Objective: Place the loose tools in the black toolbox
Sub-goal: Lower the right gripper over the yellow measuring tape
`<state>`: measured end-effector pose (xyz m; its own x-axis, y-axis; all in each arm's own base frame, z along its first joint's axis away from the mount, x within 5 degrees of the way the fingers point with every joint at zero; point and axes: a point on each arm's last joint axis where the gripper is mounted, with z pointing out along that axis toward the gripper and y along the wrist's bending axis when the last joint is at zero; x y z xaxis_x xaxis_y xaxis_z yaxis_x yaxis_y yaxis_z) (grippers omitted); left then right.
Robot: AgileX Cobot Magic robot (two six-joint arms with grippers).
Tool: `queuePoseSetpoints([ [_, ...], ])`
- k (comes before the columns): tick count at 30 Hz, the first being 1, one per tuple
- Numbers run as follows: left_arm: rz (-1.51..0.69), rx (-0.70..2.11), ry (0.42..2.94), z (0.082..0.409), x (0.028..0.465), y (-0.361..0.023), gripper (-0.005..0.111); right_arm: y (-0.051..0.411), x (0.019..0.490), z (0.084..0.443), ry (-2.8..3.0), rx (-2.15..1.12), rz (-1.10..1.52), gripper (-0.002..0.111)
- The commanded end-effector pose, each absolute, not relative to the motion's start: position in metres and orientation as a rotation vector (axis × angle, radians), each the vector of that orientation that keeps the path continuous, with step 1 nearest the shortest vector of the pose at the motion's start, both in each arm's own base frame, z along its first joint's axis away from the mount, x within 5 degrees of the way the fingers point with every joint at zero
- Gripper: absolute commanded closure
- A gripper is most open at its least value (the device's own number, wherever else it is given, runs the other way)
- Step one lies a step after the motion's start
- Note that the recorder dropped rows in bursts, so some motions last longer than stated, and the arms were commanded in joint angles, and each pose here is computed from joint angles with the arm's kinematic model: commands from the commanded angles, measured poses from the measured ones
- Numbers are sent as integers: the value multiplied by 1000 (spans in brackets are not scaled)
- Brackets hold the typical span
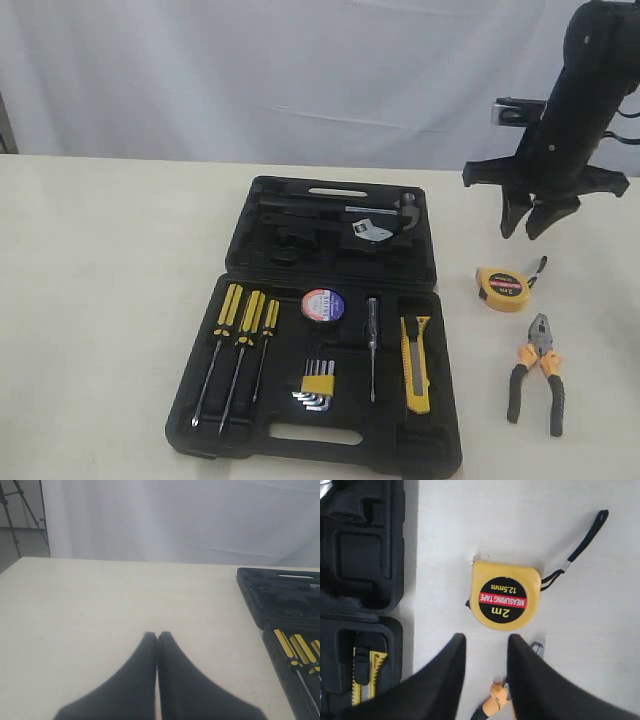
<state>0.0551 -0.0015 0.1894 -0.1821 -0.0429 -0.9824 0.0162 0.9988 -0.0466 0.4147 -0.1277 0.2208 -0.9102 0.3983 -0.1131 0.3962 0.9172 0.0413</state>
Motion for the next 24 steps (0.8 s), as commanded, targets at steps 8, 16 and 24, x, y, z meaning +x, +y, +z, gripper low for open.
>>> queuePoseSetpoints([
  [8, -58, -21, 1753, 189, 55, -2, 107, -131, 414, 224, 2938, 680, 8, 43],
  [16, -58, -21, 1753, 189, 55, -2, 107, -133, 416, 214, 2957, 707, -11, 41],
  [24, -58, -21, 1753, 189, 55, -2, 107, -134, 421, 179, 3034, 731, -2, 31],
])
